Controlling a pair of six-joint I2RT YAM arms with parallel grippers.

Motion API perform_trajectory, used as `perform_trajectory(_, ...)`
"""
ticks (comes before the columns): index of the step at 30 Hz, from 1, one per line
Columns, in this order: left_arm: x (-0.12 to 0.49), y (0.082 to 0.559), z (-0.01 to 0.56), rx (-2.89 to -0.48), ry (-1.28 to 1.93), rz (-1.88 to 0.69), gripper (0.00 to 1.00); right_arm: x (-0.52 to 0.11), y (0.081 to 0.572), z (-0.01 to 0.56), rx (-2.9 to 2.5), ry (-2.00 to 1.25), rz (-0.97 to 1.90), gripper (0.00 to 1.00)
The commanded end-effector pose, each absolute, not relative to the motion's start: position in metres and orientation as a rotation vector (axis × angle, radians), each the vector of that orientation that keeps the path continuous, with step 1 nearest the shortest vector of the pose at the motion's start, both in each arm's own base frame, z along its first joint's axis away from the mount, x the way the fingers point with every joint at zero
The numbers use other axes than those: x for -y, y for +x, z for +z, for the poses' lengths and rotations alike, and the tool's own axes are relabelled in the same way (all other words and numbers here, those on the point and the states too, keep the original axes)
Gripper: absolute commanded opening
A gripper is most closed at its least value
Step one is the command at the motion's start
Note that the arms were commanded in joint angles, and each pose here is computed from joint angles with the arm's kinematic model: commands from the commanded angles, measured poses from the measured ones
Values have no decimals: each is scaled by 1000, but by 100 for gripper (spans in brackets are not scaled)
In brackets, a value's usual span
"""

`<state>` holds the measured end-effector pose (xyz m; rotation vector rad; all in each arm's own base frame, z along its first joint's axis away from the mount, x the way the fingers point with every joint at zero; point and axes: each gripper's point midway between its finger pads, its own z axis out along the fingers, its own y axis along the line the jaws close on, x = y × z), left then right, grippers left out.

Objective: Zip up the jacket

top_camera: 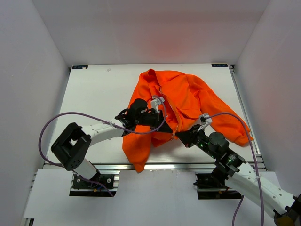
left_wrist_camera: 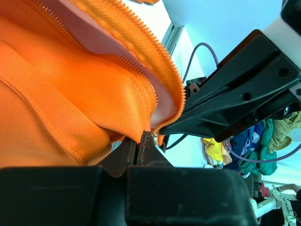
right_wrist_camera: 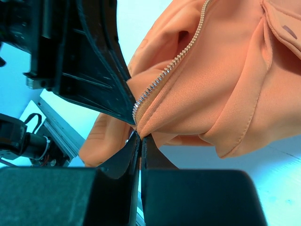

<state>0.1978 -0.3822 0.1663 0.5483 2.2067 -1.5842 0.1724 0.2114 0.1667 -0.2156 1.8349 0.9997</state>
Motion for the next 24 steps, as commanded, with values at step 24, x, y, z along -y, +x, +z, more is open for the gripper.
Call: perform_trajectory(24,377,190,188,-2120,561,-1616,0,-205,185,192,-1731,-108,1003,0)
